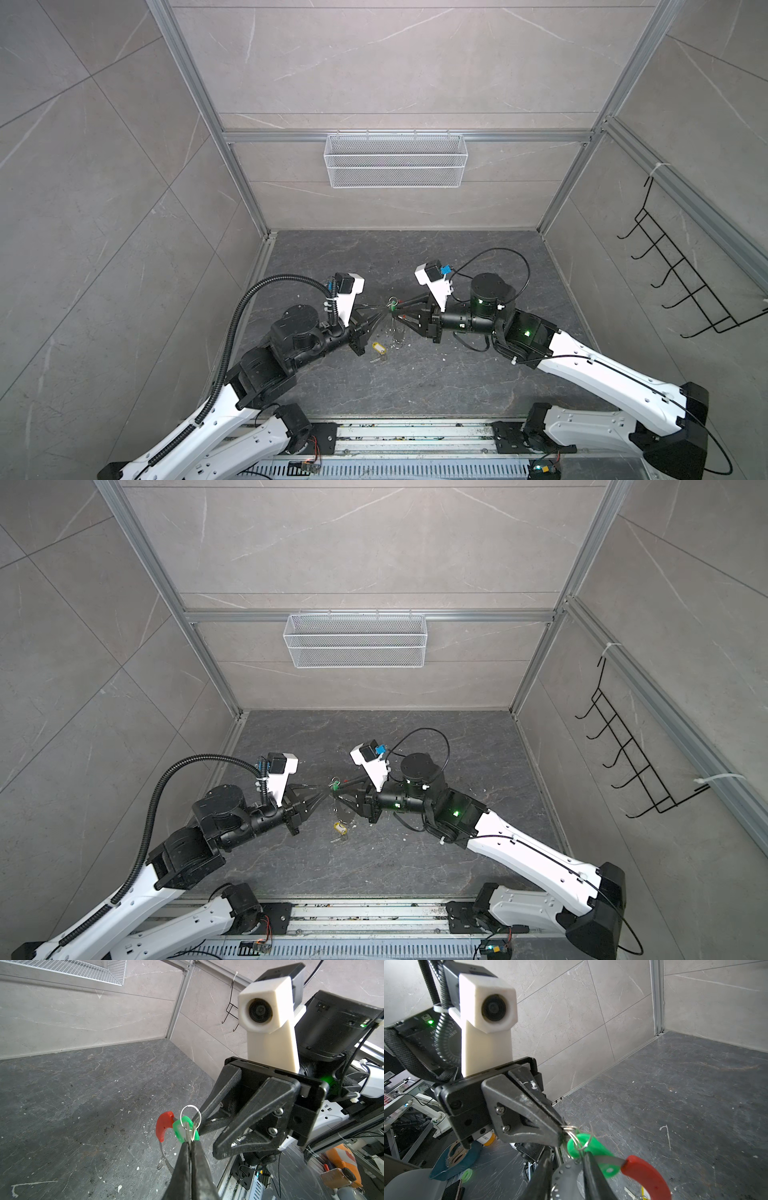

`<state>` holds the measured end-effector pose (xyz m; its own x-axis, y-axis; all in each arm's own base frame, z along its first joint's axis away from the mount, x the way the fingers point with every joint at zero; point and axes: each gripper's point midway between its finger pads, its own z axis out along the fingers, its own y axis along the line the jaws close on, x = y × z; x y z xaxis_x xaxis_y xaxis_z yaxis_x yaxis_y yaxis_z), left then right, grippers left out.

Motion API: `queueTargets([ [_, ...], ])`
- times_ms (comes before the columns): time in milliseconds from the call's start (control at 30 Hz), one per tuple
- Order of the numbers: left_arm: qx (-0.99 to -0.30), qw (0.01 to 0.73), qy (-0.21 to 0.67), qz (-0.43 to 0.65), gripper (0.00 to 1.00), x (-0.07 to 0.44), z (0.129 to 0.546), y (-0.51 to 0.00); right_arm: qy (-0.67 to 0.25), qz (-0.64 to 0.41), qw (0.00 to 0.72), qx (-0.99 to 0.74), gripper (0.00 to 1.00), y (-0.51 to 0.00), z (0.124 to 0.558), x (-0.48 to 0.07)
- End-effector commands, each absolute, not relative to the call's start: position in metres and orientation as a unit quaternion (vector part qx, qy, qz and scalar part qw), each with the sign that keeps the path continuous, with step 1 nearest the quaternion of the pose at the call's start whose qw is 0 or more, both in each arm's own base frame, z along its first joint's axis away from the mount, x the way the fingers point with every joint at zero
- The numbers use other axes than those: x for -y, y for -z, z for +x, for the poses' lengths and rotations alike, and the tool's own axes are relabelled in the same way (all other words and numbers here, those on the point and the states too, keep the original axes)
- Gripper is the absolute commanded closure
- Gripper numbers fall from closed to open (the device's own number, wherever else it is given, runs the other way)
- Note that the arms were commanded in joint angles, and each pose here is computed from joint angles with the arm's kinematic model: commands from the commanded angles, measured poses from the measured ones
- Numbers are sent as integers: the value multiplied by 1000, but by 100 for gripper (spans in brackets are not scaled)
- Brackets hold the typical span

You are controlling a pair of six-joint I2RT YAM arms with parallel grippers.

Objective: Remove the keys from the keyring

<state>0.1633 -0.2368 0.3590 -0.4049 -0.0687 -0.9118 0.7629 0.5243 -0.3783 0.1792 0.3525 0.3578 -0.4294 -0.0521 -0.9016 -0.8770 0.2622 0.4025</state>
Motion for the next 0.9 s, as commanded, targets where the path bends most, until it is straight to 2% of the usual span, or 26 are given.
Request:
queueTargets([
  [0,-698,504,443,251,100,241,159,-377,-522,-352,426,-650,74,-381,174,-355],
  [100,-697,500,446,255,100,243,158,-376,-526,-355,421,-648,79,-382,173,-357],
  [300,-699,497,447,254,100,245,159,-376,-521,-351,423,-653,100,-382,176,-356],
  [433,-707,494,441,246,100,243,162,-374,-513,-346,426,-660,100,-380,178,-353],
  [500,-708,496,439,244,88,241,162,-375,-507,-343,427,-666,100,-379,180,-351],
  [567,-716,502,426,232,69,235,165,-372,-496,-341,423,-677,100,-375,183,-349],
  [633,-721,510,414,220,62,226,167,-372,-486,-338,421,-687,100,-370,185,-346],
  [767,-722,523,401,208,60,213,165,-373,-479,-338,419,-693,100,-368,184,-341],
  [867,-717,513,414,227,67,217,157,-374,-476,-338,419,-696,100,-367,185,-339],
])
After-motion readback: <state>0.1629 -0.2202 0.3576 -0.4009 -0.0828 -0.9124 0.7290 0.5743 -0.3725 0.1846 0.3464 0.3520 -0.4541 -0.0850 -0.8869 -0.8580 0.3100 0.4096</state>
